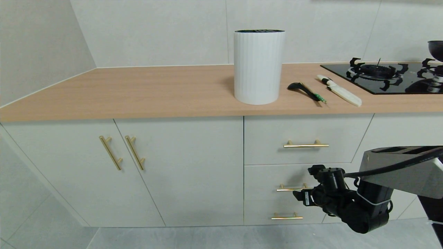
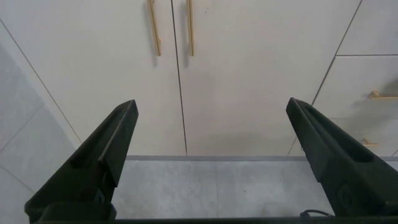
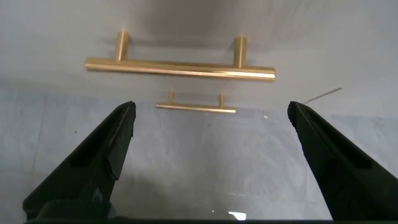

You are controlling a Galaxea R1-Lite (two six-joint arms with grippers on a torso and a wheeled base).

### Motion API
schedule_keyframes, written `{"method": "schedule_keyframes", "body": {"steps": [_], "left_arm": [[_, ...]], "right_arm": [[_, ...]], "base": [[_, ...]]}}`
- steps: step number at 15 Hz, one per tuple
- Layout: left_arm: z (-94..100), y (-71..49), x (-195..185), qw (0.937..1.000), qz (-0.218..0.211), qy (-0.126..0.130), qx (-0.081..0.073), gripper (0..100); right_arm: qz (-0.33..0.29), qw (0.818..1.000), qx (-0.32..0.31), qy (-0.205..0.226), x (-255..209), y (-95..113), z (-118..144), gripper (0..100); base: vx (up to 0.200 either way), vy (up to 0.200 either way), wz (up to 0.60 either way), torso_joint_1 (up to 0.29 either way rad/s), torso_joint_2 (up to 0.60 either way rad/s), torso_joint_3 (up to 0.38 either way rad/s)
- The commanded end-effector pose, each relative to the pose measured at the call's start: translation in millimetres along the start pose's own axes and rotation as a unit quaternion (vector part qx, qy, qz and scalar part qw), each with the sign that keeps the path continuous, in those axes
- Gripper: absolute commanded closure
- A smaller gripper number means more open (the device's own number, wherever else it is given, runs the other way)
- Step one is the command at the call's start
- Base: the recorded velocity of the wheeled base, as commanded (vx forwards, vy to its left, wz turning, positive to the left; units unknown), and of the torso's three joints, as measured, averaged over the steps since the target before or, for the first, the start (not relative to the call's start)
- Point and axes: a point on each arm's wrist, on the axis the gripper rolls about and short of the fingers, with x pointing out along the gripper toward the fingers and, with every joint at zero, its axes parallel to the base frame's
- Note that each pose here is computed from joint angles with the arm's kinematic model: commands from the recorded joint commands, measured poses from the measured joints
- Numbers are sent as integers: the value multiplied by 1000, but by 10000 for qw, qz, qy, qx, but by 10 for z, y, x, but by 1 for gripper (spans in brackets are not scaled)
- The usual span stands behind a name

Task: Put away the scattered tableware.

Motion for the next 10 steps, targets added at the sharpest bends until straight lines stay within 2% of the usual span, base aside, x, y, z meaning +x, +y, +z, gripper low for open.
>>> {"method": "schedule_keyframes", "body": {"steps": [1,7,9,10], "left_arm": [[0,0,1,10000,-5,8,-1,0],[0,0,1,10000,2,8,-1,0],[0,0,1,10000,2,8,-1,0],[0,0,1,10000,2,8,-1,0]], "right_arm": [[-16,10000,52,-19,84,-6,-15,0],[-68,9994,251,-216,247,-11,54,0],[-120,9994,261,-191,209,-45,69,0],[-122,9994,288,-164,95,-87,160,0]], "base": [[0,0,0,0,0,0],[0,0,0,0,0,0],[0,0,0,0,0,0],[0,0,0,0,0,0]]}}
